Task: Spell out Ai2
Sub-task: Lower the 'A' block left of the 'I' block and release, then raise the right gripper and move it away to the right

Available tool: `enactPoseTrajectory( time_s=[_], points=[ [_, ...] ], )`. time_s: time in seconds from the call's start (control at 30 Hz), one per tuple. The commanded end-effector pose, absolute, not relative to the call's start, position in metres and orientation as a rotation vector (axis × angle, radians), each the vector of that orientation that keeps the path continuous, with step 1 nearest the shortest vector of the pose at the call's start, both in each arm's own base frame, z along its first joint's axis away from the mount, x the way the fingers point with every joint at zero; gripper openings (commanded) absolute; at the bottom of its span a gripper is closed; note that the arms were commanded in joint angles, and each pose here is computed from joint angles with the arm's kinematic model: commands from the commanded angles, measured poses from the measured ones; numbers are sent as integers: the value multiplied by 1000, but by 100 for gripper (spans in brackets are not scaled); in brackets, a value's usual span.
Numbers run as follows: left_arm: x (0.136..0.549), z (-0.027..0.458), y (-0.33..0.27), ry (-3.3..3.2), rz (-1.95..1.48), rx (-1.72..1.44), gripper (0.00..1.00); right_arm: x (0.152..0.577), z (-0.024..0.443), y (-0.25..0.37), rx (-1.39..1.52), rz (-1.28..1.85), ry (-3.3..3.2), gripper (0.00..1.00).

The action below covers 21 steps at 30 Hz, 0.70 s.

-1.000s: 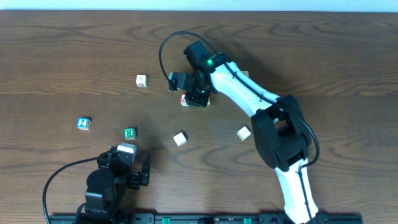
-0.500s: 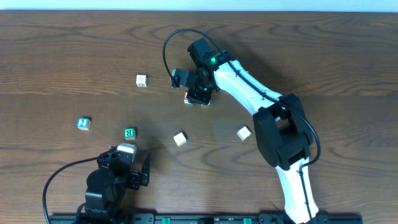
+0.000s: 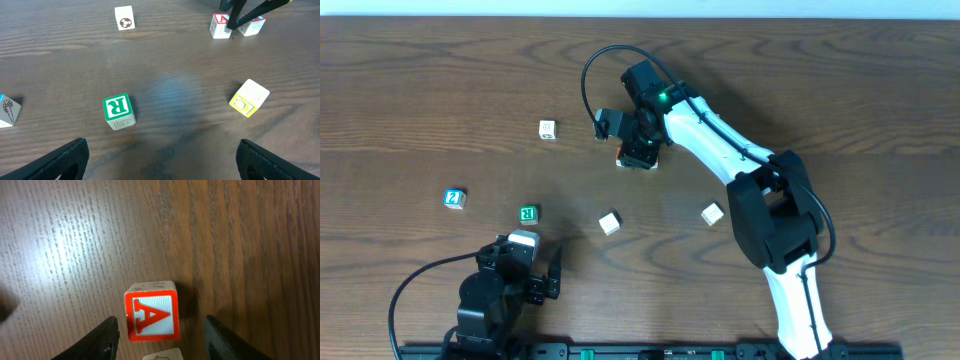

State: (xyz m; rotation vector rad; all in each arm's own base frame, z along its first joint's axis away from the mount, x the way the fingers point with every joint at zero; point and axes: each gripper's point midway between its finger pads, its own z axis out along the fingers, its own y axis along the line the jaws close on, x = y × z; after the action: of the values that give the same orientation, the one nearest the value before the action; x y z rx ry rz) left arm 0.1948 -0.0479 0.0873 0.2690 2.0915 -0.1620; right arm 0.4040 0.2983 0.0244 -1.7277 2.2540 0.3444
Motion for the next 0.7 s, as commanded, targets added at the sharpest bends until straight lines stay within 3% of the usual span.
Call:
enactPoseTrajectory(
  time_s=[0.0,0.53,0.67],
  points=[
    [195,86,-46,2090,-152,269,95,410,17,286,-1722,272,2287,55],
    [195,86,-46,2091,-151,269,95,413,16,282,-1690,231,2319,57],
    [195,86,-46,2090,-152,269,95,412,22,288,-1657,246,2328,62]
  ],
)
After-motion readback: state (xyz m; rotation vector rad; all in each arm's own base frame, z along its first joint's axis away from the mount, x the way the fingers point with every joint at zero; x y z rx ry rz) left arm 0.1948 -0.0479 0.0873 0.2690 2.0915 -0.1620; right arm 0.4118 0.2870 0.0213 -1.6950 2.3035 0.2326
